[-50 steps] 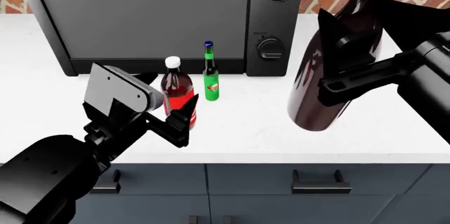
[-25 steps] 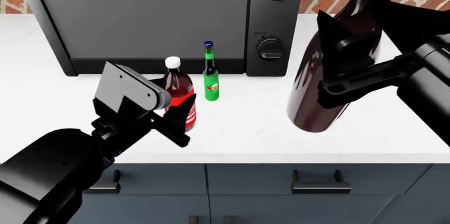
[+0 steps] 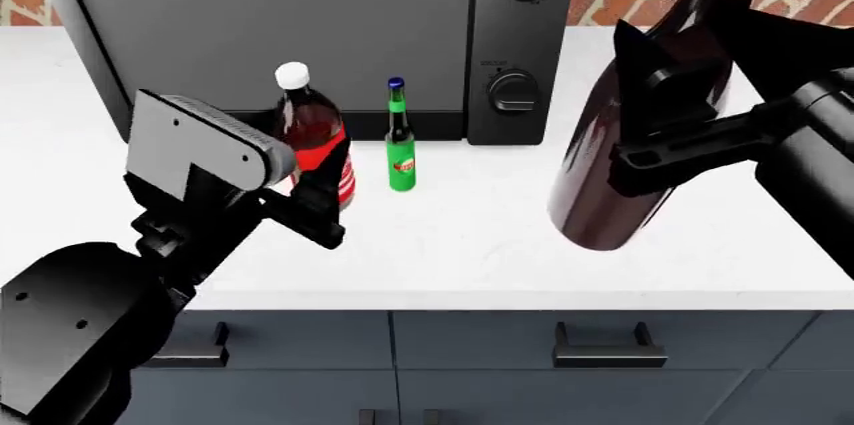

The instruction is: Move the drinks to the dining counter.

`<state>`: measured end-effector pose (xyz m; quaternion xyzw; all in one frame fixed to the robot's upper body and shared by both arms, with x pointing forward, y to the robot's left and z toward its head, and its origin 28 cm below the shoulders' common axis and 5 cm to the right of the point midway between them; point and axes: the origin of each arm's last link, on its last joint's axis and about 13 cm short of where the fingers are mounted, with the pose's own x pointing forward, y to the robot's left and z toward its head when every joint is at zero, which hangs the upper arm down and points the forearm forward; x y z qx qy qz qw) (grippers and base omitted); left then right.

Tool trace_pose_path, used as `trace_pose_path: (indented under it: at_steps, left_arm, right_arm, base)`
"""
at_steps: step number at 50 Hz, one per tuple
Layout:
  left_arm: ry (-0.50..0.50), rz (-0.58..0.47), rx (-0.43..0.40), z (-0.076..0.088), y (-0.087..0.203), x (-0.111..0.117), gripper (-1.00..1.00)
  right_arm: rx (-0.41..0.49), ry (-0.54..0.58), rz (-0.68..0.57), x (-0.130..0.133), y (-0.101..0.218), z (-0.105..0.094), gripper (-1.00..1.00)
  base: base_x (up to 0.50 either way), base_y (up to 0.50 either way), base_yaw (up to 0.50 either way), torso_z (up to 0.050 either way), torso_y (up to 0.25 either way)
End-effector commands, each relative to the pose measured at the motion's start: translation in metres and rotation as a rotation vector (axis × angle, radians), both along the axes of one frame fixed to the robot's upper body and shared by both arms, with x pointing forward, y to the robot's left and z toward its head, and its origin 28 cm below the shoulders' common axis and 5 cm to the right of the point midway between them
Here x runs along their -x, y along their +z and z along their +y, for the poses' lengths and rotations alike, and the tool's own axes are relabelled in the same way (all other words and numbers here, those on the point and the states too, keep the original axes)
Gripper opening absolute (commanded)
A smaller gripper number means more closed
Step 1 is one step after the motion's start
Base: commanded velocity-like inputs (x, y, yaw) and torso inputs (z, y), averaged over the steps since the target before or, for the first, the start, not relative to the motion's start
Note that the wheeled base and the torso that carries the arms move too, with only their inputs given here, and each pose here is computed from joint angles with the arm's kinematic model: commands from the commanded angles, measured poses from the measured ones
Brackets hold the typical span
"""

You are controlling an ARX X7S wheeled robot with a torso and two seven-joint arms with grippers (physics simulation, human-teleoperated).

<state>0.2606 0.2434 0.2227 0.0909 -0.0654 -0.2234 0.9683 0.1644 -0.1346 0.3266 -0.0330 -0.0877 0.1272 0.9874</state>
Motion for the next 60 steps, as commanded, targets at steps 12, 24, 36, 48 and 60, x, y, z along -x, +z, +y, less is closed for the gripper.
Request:
trace_pose_path:
  at_steps: [12, 24, 36, 48, 60]
  left_arm:
    - [0.114, -0.207, 0.058, 0.001, 0.035, 0.042, -1.0]
    - [0.108, -0.178, 0.044, 0.001, 0.028, 0.038, -1.0]
    - [0.102, -0.167, 0.039, 0.001, 0.026, 0.037, -1.0]
    - [0.104, -0.167, 0.036, 0.0, 0.027, 0.035, -1.0]
    - [0.113, -0.165, 0.041, 0.002, 0.025, 0.036, -1.0]
  right_arm:
    - [-0.021, -0.107, -0.006, -0.021, -0.019, 0.004, -1.0]
    - [-0.003, -0.165, -0.012, -0.027, -0.023, 0.004, -1.0]
    - [0.05, -0.204, -0.034, -0.026, -0.023, 0.002, -1.0]
    - [0.061, -0.199, -0.034, -0.027, -0.023, 0.002, -1.0]
    - [0.071, -0.205, -0.019, -0.026, -0.025, 0.002, -1.0]
  base:
    - [-0.14, 0.0, 0.0, 0.001, 0.002]
    - [-0.5, 0.14, 0.0, 0.001, 0.0]
    - [-0.5, 0.06, 0.21, 0.001, 0.001]
    - [-0.49, -0.03, 0.34, 0.001, 0.0]
    - [-0.48, -0.05, 0.35, 0.0, 0.001]
